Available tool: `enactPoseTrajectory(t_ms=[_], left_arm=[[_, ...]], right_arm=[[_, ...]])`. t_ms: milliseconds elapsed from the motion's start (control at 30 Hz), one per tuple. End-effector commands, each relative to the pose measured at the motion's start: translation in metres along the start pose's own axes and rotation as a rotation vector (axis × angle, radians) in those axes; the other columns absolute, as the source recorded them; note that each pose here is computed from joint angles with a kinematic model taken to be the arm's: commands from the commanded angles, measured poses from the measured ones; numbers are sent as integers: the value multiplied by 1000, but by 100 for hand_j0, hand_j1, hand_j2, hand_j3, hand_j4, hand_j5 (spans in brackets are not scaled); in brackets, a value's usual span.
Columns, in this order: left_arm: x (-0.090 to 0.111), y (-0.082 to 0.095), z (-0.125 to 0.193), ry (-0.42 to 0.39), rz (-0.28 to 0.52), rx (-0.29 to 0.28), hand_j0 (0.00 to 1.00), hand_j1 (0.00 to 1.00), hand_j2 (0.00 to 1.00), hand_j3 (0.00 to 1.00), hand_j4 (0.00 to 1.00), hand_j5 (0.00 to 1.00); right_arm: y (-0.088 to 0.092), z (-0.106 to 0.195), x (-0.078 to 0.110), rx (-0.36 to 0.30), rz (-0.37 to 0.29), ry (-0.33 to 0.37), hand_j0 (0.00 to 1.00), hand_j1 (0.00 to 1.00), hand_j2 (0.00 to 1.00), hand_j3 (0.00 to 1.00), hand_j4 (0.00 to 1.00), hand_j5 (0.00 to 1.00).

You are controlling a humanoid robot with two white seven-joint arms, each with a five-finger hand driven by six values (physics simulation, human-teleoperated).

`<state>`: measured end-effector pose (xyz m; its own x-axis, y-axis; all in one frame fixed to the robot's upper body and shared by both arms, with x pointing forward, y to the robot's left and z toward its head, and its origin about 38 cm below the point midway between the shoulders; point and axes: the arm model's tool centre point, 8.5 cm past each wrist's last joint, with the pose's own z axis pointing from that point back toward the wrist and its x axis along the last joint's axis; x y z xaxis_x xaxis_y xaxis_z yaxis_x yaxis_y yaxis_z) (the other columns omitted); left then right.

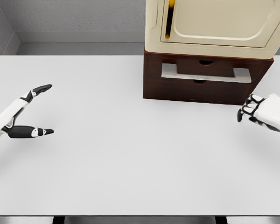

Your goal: Put the switch into the drawer with left arm, and close the drawer with right arm

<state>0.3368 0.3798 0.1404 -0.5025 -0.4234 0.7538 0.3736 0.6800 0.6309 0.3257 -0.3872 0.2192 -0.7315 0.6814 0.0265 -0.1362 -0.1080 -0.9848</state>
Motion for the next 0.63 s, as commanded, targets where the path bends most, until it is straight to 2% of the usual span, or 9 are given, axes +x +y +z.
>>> enactPoseTrajectory(t_ms=[0, 300, 367, 533, 600], left_arm=[[0, 0, 0, -2, 10, 2, 100, 100, 100, 100, 100, 100], [0, -1, 0, -3, 8, 1, 100, 100, 100, 100, 100, 100], [2, -1, -2, -10, 5, -1, 100, 100, 100, 100, 100, 100], [3, -2, -1, -9, 5, -2, 100, 100, 100, 100, 100, 100], [2, -3, 1, -6, 8, -5, 100, 100, 100, 100, 100, 100]], right_arm=[[-9, -3, 5, -115, -115, -13, 58, 58, 58, 58, 58, 58], [-2, 1, 8, -76, -117, -15, 58, 58, 58, 58, 58, 58], [-9, 8, 1, -45, -87, -1, 59, 59, 59, 59, 59, 59], [-3, 29, -30, 8, -81, 101, 62, 62, 62, 62, 62, 62], [-1, 34, -36, 17, -81, 124, 62, 62, 62, 62, 62, 62]])
